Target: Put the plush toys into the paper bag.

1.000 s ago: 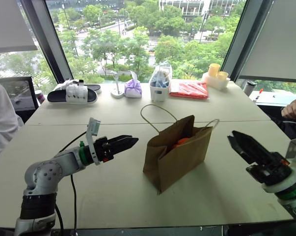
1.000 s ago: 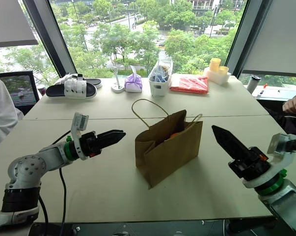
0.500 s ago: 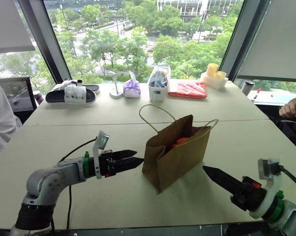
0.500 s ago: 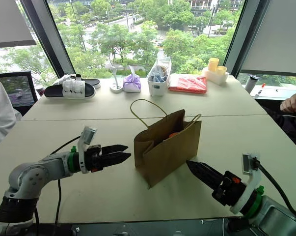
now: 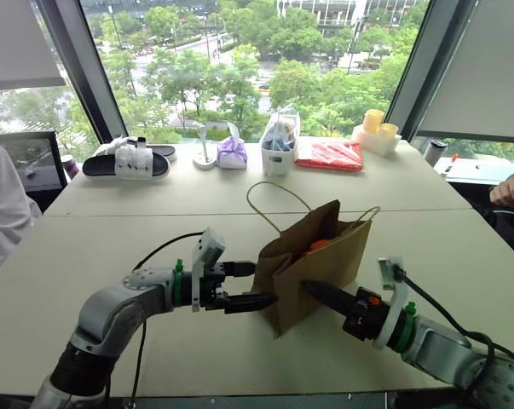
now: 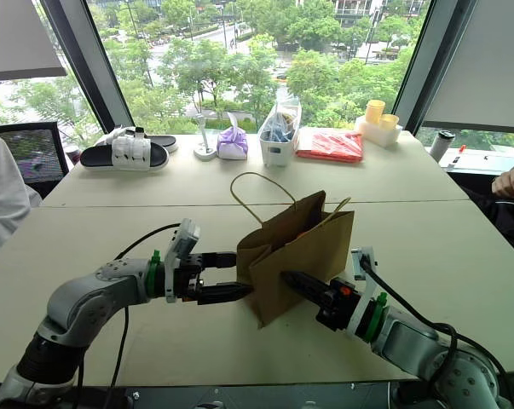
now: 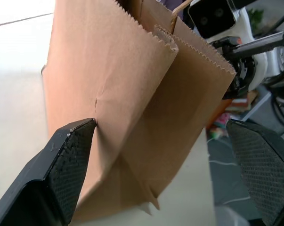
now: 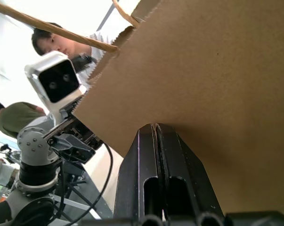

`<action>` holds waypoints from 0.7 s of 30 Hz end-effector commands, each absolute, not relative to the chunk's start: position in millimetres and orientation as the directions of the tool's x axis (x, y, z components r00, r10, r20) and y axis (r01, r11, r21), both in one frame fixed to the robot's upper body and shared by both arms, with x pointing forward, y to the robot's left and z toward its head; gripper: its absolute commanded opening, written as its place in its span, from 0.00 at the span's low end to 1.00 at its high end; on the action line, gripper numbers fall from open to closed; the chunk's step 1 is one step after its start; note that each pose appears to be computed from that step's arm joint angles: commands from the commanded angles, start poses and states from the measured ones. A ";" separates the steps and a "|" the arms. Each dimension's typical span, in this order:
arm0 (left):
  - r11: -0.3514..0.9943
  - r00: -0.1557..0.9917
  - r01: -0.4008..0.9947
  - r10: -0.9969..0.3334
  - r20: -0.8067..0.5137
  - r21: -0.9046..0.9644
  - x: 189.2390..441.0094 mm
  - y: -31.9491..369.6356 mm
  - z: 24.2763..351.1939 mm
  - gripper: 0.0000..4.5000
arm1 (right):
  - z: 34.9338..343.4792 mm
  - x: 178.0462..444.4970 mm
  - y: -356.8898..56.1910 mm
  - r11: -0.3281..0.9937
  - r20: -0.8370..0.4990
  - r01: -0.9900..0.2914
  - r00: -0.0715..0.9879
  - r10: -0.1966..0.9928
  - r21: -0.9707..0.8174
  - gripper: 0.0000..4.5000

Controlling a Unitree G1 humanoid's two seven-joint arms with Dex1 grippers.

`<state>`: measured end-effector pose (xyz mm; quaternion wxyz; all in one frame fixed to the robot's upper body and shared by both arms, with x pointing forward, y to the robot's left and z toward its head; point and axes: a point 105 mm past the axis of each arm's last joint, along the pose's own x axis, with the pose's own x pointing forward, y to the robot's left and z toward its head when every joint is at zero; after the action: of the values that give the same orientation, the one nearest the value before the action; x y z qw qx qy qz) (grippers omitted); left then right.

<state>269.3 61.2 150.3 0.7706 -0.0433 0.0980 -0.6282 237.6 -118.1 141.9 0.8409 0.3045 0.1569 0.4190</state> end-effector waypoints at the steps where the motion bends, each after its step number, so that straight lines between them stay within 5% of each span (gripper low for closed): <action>1: 0.169 0.162 0.982 -0.984 -0.077 -0.087 268.4 43.3 159.7 1.00 | 147.9 241.7 -112.8 0.453 0.019 -0.633 0.595 0.804 0.628 0.00; 8: 0.226 0.225 0.974 -0.973 -0.045 -0.032 281.5 21.9 159.3 1.00 | 147.0 243.6 -111.4 0.461 0.025 -0.630 0.606 0.795 0.625 0.00; 11: 0.256 0.255 0.966 -0.966 -0.033 -0.021 288.1 22.1 158.5 0.82 | 157.1 237.6 -121.0 0.452 0.066 -0.637 0.620 0.782 0.624 0.00; 18: 0.258 0.258 0.966 -0.966 -0.023 0.001 292.2 22.0 160.7 0.06 | 174.6 215.6 -142.4 0.437 0.114 -0.652 0.626 0.771 0.619 0.00; 21: 0.253 0.252 0.967 -0.968 0.016 0.036 295.4 19.0 171.4 0.01 | 168.9 211.3 -152.8 0.470 0.080 -0.630 0.646 0.759 0.618 0.00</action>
<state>294.9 22.3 149.2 0.7957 0.0000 0.0322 -0.6048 215.5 -151.3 159.6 0.8512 0.3229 0.1198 0.3961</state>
